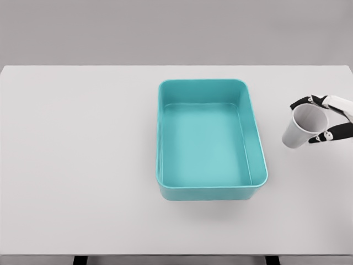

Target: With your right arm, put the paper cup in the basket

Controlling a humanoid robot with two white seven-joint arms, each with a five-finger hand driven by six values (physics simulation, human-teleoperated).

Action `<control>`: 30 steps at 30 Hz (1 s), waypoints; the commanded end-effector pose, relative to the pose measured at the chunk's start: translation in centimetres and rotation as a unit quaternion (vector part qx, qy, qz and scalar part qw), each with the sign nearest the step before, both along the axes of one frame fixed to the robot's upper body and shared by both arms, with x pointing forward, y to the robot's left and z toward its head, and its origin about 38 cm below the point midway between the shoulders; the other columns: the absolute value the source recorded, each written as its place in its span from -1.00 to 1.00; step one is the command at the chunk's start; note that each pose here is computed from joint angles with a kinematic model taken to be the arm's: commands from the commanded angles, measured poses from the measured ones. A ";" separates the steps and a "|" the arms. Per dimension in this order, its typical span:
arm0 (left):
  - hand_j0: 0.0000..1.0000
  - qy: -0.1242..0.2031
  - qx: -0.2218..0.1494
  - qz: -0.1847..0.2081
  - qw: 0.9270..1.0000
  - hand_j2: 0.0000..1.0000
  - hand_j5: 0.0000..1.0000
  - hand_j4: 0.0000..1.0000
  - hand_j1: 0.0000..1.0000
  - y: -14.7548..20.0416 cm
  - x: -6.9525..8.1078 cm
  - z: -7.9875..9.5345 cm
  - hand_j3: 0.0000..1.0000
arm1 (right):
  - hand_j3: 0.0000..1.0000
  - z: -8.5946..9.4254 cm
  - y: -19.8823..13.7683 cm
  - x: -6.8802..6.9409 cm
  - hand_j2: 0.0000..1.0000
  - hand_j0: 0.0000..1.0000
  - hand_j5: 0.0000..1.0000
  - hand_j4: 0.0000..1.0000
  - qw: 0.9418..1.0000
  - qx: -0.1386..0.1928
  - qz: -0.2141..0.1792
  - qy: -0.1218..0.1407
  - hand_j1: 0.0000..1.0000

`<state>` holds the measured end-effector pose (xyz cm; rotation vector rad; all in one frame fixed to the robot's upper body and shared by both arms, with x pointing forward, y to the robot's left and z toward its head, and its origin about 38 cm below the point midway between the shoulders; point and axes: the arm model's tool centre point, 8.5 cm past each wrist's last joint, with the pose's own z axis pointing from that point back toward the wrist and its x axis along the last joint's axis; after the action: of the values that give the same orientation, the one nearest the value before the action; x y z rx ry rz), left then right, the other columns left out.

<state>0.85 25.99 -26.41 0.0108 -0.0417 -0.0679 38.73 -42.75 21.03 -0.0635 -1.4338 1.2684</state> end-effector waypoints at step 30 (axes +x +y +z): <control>1.00 0.000 0.000 0.000 1.000 1.00 1.00 1.00 1.00 0.0 0.0 0.0 1.00 | 0.48 7.6 5.9 1.9 0.48 0.48 0.48 0.48 0.994 0.026 0.059 -0.094 0.48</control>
<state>0.85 25.99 -26.41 0.0108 -0.0417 -0.0676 40.68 -37.19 28.85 -0.0799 -1.6467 1.3555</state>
